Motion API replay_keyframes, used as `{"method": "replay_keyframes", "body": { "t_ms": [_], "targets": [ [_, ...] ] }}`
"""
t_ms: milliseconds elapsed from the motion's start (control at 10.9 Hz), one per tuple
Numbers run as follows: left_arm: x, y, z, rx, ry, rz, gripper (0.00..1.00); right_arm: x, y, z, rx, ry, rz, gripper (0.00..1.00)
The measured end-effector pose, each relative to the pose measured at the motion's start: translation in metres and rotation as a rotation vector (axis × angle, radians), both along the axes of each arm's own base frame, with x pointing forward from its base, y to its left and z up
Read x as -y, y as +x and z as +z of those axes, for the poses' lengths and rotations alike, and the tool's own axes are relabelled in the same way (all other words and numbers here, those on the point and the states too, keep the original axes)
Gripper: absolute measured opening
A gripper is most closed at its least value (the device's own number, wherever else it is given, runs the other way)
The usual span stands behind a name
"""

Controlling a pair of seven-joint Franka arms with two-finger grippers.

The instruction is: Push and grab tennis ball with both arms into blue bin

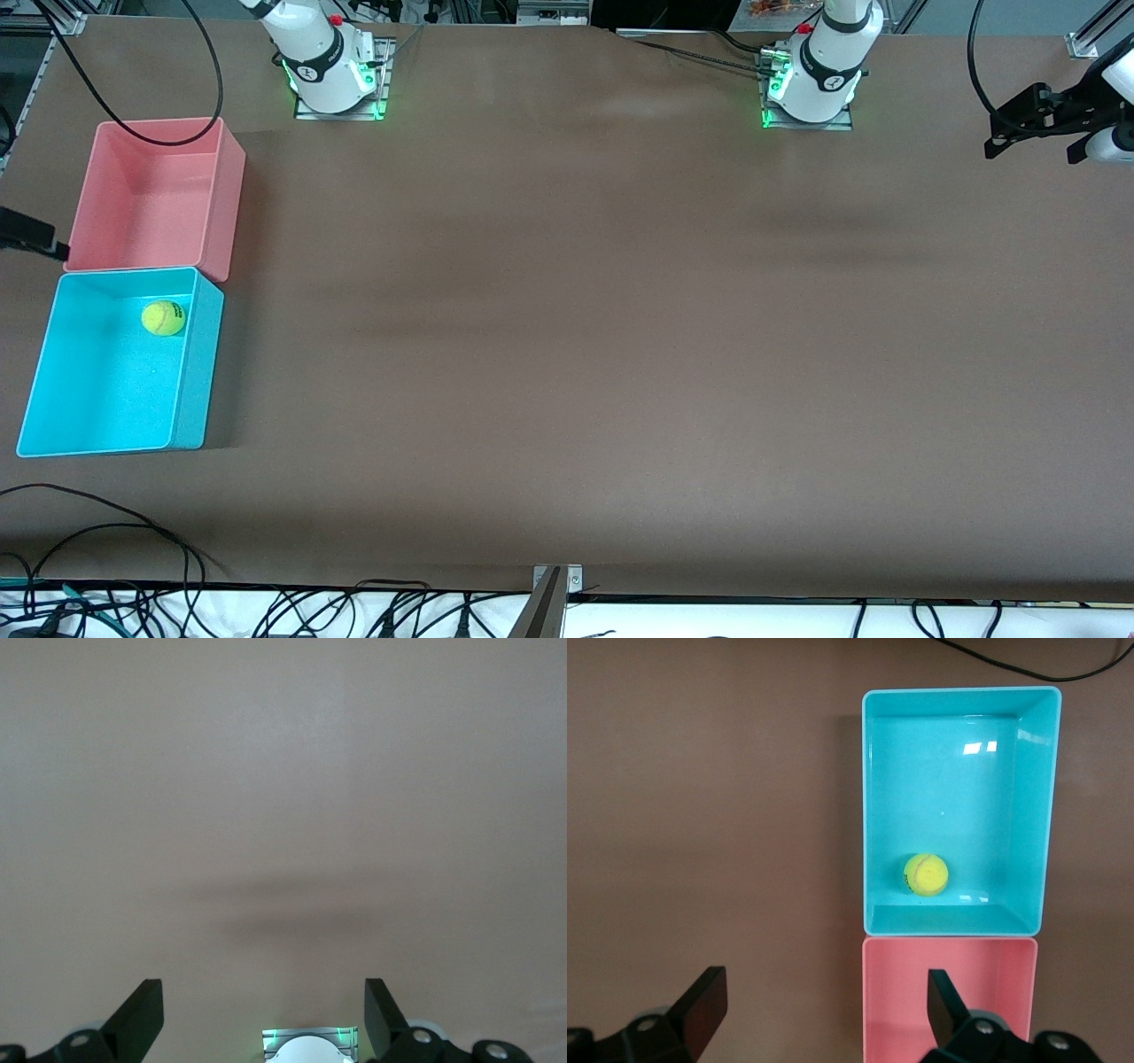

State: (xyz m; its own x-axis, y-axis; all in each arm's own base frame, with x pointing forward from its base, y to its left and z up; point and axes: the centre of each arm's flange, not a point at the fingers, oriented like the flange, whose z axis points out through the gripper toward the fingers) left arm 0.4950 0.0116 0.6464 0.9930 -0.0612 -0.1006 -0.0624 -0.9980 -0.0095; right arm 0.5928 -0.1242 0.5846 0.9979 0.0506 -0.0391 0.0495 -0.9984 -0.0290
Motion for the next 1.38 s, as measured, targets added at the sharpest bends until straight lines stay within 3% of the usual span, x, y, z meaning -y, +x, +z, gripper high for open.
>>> {"method": "replay_keyframes", "body": {
  "t_ms": [368, 735, 1379],
  "targets": [
    [-0.001, 0.000, 0.000, 0.001, 0.000, 0.002, 1.00, -0.038, -0.019, 0.036, 0.032, -0.002, 0.008, 1.00],
    [-0.003, 0.000, 0.001, 0.003, 0.000, 0.006, 1.00, -0.069, -0.033, 0.026, 0.094, -0.017, -0.025, 1.00],
    [-0.009, 0.006, 0.013, 0.034, -0.001, 0.016, 1.00, -0.072, -0.046, 0.015, 0.061, -0.011, -0.024, 1.00]
  ]
}}
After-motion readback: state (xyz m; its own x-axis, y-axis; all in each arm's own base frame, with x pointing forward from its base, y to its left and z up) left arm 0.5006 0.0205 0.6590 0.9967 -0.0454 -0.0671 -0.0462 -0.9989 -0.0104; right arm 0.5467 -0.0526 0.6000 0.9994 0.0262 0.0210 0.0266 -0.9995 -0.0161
